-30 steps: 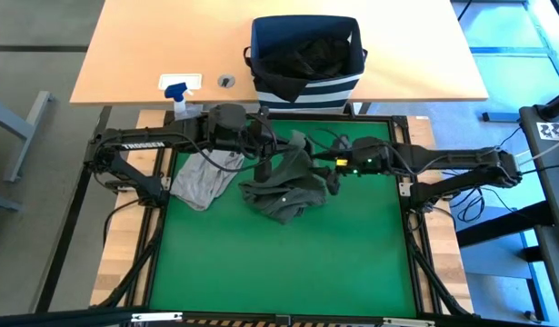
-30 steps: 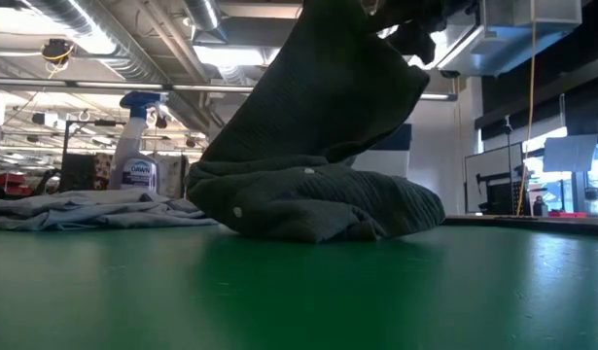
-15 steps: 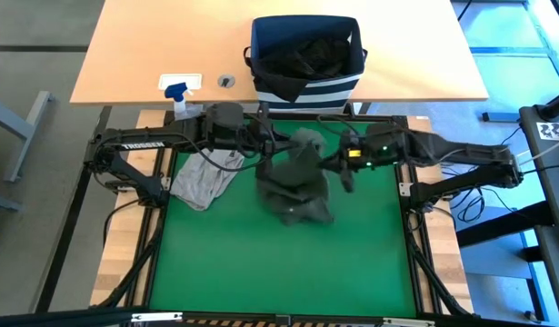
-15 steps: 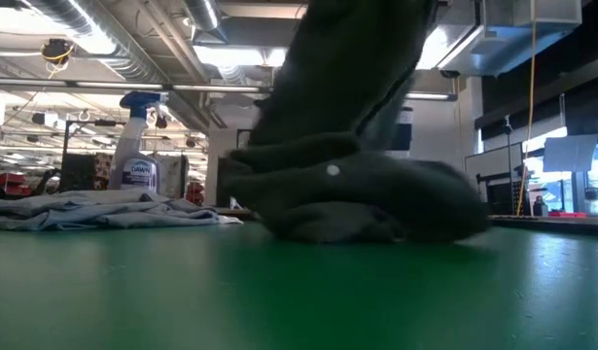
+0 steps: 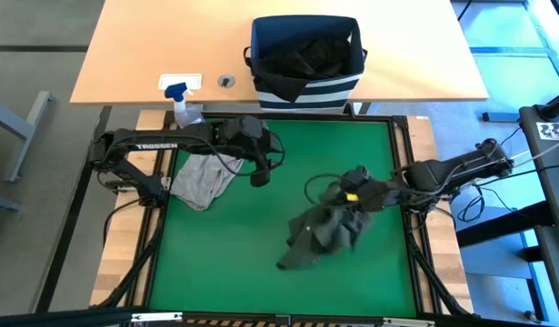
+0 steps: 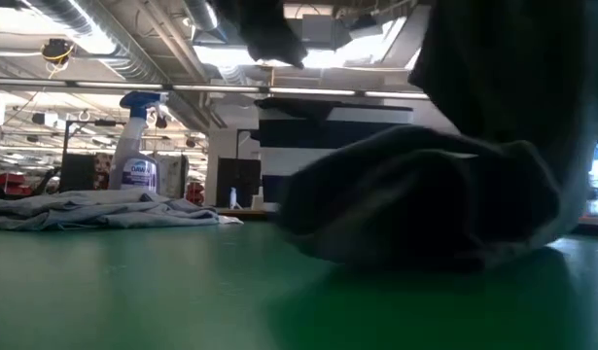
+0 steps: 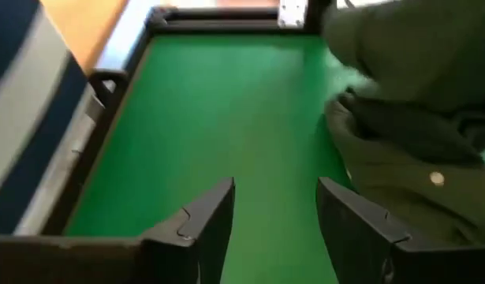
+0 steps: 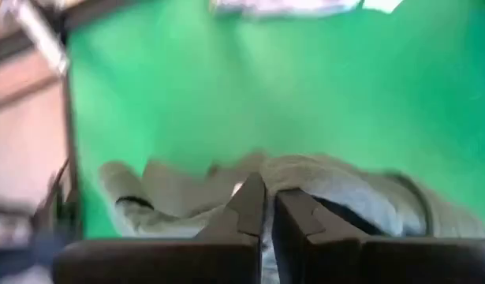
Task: Fold Laundry from Bin
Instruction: Fold the green shirt
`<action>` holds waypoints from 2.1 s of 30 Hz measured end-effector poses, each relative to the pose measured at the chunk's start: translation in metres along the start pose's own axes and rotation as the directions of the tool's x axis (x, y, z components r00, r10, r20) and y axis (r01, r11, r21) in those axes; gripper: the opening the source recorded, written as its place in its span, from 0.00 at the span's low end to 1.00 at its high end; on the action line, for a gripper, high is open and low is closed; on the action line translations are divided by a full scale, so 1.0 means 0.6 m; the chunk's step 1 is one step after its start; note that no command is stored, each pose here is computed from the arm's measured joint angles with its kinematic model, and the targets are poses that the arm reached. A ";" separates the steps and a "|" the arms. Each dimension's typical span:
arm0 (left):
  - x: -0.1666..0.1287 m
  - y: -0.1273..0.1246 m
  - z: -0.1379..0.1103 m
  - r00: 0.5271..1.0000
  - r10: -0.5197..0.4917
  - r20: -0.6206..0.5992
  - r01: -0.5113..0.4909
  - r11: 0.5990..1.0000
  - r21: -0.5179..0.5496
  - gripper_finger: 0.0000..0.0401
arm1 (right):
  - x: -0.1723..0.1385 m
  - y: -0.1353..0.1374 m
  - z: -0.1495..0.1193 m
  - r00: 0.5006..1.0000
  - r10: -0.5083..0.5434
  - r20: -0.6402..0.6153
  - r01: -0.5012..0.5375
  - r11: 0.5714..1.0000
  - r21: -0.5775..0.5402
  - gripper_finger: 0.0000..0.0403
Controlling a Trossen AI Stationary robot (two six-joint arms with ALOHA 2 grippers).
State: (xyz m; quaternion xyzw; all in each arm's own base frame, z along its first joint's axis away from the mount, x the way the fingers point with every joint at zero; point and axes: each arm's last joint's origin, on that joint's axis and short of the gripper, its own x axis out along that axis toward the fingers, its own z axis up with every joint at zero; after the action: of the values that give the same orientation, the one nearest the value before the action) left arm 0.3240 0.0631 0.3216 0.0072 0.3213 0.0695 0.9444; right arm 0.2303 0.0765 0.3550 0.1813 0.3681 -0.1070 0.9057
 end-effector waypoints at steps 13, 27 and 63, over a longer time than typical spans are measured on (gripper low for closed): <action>-0.078 -0.005 0.045 0.973 -0.158 0.166 0.168 0.984 -0.051 0.44 | -0.007 -0.057 0.154 0.873 -0.043 0.486 0.044 0.999 0.010 0.02; -0.158 0.039 0.034 0.942 0.271 0.196 -0.266 0.963 -0.052 0.44 | -0.009 -0.040 0.155 0.867 0.316 0.386 -0.247 0.944 -0.219 0.01; 0.085 -0.028 0.024 0.429 -0.878 0.211 0.856 0.470 0.215 0.01 | 0.004 0.022 0.133 0.831 0.448 0.330 -0.403 0.893 -0.199 0.01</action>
State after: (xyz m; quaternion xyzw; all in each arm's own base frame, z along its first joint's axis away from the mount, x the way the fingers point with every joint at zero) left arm 0.3745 0.0537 0.3011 -0.1132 0.1380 -0.4391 0.8805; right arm 0.2864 0.0556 0.4094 0.1801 0.1484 0.0881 0.9684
